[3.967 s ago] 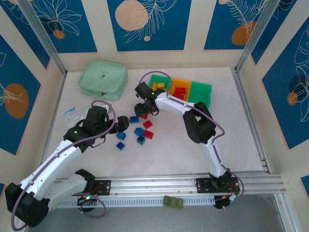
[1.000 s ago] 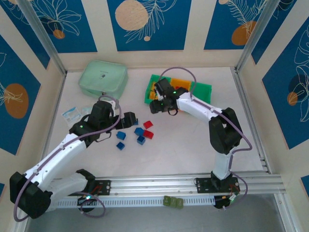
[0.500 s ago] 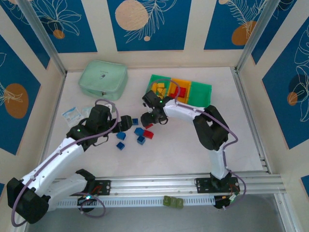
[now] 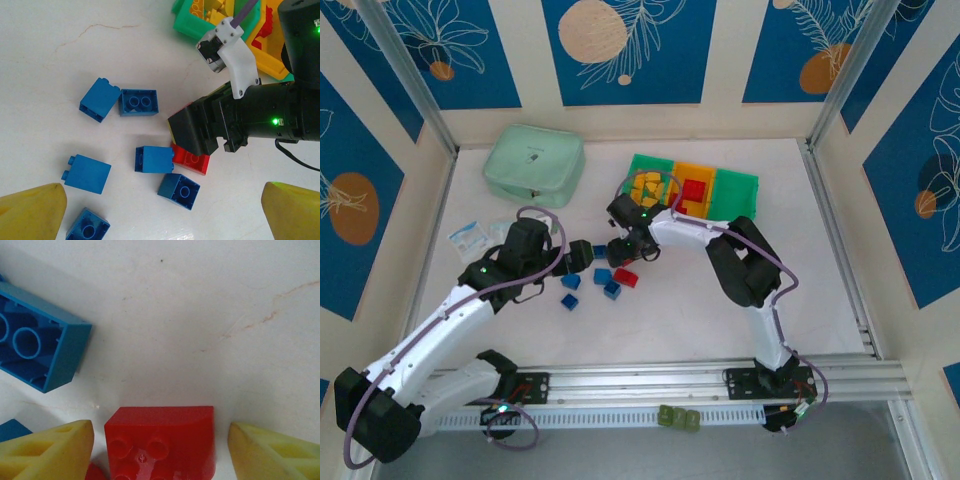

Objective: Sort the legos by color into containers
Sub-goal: Pick up the lego from the center of the table, then place the lego in the container.

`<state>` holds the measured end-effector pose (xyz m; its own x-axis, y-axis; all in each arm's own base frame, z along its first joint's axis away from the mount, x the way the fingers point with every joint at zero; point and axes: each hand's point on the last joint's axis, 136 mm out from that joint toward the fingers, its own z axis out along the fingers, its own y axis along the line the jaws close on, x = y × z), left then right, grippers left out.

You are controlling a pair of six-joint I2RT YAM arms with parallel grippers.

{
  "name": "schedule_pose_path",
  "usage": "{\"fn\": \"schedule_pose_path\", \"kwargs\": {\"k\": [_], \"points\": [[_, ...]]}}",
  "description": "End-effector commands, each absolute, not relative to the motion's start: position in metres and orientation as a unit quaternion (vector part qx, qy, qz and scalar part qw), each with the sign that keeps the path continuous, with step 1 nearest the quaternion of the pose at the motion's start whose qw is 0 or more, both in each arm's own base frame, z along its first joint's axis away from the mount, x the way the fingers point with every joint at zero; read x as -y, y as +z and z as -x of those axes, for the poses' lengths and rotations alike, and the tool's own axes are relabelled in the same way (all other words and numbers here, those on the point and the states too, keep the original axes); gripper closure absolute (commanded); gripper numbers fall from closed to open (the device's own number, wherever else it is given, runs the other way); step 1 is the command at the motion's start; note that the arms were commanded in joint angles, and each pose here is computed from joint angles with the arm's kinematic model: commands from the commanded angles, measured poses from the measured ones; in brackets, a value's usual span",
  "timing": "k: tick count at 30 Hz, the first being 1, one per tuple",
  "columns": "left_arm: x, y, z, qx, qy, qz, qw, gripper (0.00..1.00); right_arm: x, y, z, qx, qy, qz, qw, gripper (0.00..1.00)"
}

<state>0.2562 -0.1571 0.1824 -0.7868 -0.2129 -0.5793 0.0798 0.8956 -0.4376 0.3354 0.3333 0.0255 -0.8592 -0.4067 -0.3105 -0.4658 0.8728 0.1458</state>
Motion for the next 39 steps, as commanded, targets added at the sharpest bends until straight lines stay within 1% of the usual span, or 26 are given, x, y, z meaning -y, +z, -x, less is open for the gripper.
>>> {"fn": "schedule_pose_path", "kwargs": {"k": [1, 6, 11, 17, 23, 30, 35, 39], "points": [[0.155, 0.179, -0.257, -0.921, -0.215, 0.036, 0.323, 0.01, -0.332, 0.017, -0.337, -0.962, 0.098, 0.222, 0.128, 0.34], [0.158, 0.179, -0.259, -0.92, -0.219, 0.035, 0.323, 0.01, -0.328, 0.019, -0.337, -0.962, 0.094, 0.22, 0.13, 0.44], [0.161, 0.183, -0.26, -0.919, -0.224, 0.032, 0.322, 0.01, -0.325, 0.034, -0.341, -0.962, 0.104, 0.21, 0.141, 0.51], [0.166, 0.187, -0.261, -0.917, -0.237, 0.028, 0.321, 0.01, -0.316, 0.059, -0.347, -0.961, 0.112, 0.196, 0.159, 0.53], [0.177, 0.192, -0.263, -0.911, -0.261, 0.02, 0.318, 0.01, -0.293, 0.095, -0.359, -0.96, 0.116, 0.174, 0.188, 0.53], [0.197, 0.191, -0.27, -0.907, -0.294, 0.007, 0.302, 0.01, -0.238, 0.131, -0.401, -0.961, 0.1, 0.115, 0.23, 0.53], [0.21, 0.189, -0.278, -0.904, -0.31, 0.0, 0.295, 0.01, -0.197, 0.142, -0.443, -0.962, 0.079, 0.064, 0.255, 0.53], [0.221, 0.188, -0.283, -0.904, -0.316, -0.006, 0.288, 0.01, -0.17, 0.139, -0.474, -0.962, 0.059, 0.035, 0.263, 0.53]]}}
